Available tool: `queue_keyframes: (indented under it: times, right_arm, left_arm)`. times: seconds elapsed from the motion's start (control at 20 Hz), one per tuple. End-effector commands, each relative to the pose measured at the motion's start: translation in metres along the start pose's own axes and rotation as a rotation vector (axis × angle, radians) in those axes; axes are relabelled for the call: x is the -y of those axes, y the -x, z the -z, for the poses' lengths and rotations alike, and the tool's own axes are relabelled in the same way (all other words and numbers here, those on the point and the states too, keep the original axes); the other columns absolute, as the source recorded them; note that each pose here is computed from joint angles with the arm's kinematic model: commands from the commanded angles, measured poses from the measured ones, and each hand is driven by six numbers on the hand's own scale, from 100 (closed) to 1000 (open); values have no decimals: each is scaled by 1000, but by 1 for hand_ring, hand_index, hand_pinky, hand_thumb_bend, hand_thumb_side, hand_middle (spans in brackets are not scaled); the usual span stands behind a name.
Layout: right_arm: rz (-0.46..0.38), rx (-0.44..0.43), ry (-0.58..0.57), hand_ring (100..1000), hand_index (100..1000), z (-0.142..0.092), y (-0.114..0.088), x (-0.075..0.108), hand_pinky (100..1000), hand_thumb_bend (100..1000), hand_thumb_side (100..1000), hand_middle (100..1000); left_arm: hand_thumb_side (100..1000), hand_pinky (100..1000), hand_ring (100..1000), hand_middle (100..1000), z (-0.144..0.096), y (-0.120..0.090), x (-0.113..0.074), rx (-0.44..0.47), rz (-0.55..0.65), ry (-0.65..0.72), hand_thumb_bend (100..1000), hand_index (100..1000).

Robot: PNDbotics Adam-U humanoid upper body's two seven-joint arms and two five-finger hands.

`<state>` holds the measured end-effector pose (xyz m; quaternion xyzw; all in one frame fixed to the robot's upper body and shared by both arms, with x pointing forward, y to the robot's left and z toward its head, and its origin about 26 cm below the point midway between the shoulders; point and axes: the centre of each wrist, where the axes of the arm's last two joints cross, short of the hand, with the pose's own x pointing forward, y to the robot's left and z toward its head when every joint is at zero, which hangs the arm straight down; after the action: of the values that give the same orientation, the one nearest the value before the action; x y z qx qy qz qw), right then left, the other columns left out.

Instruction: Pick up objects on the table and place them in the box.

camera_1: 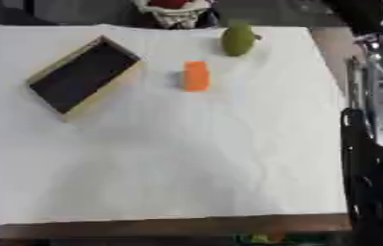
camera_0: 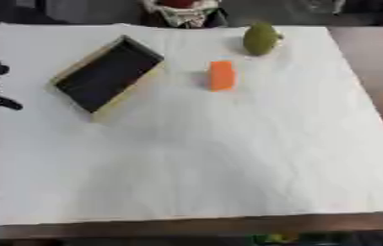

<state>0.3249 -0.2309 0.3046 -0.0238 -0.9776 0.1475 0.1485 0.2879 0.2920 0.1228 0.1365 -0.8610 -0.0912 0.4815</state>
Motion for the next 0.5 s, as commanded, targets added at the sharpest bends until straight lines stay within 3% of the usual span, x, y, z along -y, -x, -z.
queue_keyframes:
  times: [0.05, 0.1, 0.15, 0.5]
  right_arm:
    - [-10, 55, 46, 810, 965, 21, -11, 12, 801, 100, 221, 800]
    - [-2, 47, 65, 807, 962, 26, -9, 14, 799, 100, 350, 796]
    - [8, 37, 86, 805, 961, 32, -7, 16, 798, 100, 387, 794]
    - [140, -70, 208, 792, 942, 75, 11, 27, 791, 100, 525, 774]
  left_arm:
    - [712, 491, 916, 702, 3, -4, -1, 21, 1, 17, 100, 801]
    - [712, 491, 916, 702, 3, -4, 0, 21, 0, 19, 100, 801]
    - [712, 491, 916, 702, 3, -4, 0, 20, -1, 22, 100, 801]
    - [711, 492, 916, 702, 4, -3, 1, 23, -3, 40, 100, 801]
